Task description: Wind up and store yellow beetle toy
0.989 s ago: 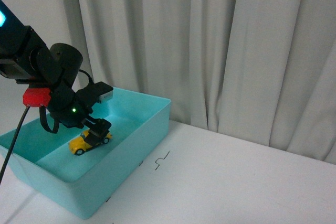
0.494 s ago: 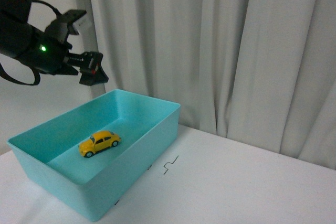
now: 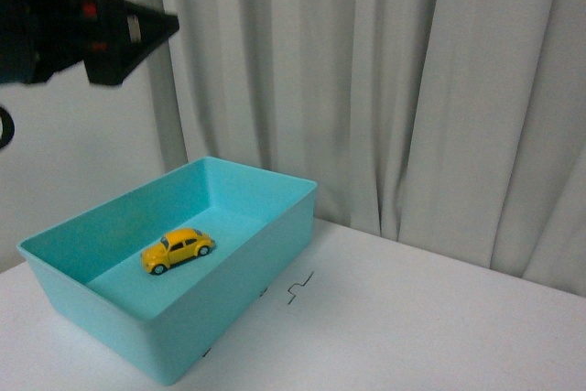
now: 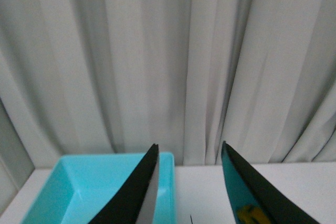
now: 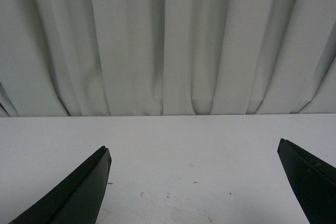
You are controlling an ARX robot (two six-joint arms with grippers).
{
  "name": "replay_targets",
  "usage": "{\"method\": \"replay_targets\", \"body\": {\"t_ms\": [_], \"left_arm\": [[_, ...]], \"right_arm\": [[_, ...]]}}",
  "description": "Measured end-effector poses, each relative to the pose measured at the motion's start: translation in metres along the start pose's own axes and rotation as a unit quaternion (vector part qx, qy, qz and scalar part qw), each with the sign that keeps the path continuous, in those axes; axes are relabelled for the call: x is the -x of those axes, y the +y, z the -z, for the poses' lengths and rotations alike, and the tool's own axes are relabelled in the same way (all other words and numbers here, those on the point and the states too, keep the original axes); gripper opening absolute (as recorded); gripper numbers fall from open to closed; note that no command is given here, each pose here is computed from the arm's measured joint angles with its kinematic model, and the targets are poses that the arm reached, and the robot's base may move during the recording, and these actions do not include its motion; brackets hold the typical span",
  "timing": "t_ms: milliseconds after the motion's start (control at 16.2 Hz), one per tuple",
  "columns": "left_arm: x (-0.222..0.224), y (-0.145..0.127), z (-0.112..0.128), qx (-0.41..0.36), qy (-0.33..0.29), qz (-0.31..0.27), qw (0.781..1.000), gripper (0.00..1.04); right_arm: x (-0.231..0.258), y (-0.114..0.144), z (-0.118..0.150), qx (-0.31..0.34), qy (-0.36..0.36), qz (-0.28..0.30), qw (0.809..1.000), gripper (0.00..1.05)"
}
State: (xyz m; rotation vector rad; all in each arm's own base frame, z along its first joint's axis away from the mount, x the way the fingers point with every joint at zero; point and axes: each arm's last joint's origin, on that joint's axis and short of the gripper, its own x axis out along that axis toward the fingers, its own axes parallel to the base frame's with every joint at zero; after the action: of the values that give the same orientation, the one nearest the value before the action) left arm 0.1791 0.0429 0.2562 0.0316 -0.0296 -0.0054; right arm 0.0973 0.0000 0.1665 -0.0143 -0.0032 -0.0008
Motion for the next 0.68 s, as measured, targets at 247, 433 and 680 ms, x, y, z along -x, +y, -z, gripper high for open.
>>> {"method": "replay_targets", "body": {"t_ms": [247, 433, 680], "left_arm": [[0.019, -0.019, 0.036, 0.014, 0.020, -0.001, 1.000, 0.02], [0.032, -0.028, 0.049, 0.014, 0.016, -0.001, 1.000, 0.02], [0.044, -0.039, 0.061, 0.014, 0.016, -0.010, 1.000, 0.02]], "right_arm": [[0.000, 0.000, 0.000, 0.000, 0.000, 0.000, 1.000, 0.98], [0.000, 0.000, 0.000, 0.000, 0.000, 0.000, 1.000, 0.98], [0.000, 0.000, 0.000, 0.000, 0.000, 0.000, 1.000, 0.98]]}}
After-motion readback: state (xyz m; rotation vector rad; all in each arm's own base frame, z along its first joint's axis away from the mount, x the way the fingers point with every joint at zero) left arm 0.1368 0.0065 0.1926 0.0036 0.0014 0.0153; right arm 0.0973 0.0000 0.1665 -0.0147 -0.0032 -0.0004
